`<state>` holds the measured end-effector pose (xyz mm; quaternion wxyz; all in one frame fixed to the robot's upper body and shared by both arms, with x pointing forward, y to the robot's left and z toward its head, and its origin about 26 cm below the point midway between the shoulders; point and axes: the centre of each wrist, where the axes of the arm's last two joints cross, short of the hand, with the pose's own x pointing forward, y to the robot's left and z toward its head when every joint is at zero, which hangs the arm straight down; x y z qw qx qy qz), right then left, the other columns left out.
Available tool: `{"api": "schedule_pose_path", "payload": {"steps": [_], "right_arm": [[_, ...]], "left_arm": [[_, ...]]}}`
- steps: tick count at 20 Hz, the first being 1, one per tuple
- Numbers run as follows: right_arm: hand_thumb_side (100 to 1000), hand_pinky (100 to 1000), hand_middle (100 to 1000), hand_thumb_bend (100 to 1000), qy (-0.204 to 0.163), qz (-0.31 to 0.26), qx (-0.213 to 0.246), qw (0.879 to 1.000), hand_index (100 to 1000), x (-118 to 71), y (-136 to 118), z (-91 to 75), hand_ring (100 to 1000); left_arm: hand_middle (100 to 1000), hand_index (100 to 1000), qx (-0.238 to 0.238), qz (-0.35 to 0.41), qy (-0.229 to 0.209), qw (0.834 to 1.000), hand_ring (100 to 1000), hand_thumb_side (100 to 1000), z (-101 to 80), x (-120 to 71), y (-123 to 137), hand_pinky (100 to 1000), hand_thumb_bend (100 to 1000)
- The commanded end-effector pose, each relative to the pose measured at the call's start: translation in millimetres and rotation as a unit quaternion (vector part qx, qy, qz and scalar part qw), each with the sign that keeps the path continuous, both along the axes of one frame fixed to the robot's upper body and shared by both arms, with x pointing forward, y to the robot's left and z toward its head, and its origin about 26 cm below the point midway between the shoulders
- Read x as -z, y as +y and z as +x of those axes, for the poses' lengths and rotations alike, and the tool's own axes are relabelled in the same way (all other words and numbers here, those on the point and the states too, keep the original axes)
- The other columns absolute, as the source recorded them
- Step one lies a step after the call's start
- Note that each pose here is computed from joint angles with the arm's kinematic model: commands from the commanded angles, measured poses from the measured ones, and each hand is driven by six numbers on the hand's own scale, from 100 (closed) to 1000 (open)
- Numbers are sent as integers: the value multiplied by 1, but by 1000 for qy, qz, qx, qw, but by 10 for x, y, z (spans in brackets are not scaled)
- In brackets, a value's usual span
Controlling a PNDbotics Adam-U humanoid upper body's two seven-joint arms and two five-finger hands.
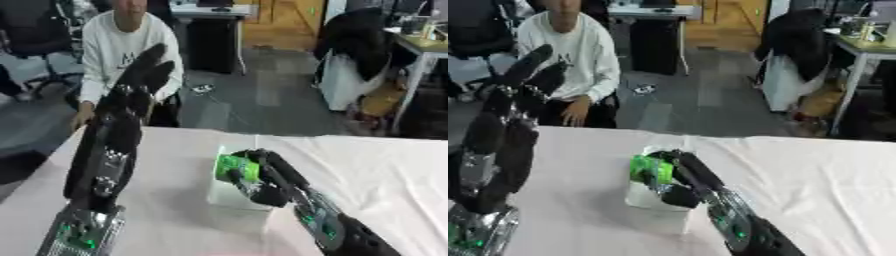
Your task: Pick up objects on the table and place them in the box.
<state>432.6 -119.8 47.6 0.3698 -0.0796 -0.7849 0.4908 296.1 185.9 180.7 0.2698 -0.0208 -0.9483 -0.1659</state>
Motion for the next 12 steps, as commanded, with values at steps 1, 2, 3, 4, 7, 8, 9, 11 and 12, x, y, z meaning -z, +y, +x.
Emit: {"api": "schedule_pose_path", "payload": {"steps": [1,2,3,4,7,8,9,11,12], "right_arm": [[864,100,100,100,-20,-6,5,1000,336,-90,8,98,100],[867,100,100,100,-21,-10,9,1000,336,-73,-13,115,100],[869,100,100,100,-24,-16,13,1000,336,-62,-41,134,100],[871,100,100,100,-26,-20,16,999,336,-47,-64,149,100],[875,100,100,100,-34,-33,29,998,338,-3,-142,187,100],[874,100,100,100,-36,-36,34,998,337,15,-164,195,100],[874,100,100,100,-38,-40,37,998,338,34,-184,200,100],[889,100,100,100,-45,-45,42,997,352,55,-211,210,100],[913,100,120,100,-54,-48,43,996,414,54,-222,215,100]], "left_arm": [[1000,985,15,-6,-18,1000,940,965,-12,-93,-54,974,378],[1000,985,17,-7,-19,1000,940,964,-10,-101,-65,974,378],[1000,985,20,-9,-21,1000,940,964,-9,-110,-78,974,379],[1000,985,22,-10,-22,999,940,964,-9,-115,-86,974,379],[1000,985,28,-13,-24,999,940,963,-7,-131,-111,974,380],[1000,985,29,-14,-25,999,940,963,-7,-134,-115,974,380],[1000,985,30,-14,-25,999,940,964,-7,-136,-118,974,380],[1000,985,32,-14,-25,999,940,963,-7,-139,-123,974,380],[1000,985,32,-14,-25,999,940,963,-7,-139,-124,974,380]]}}
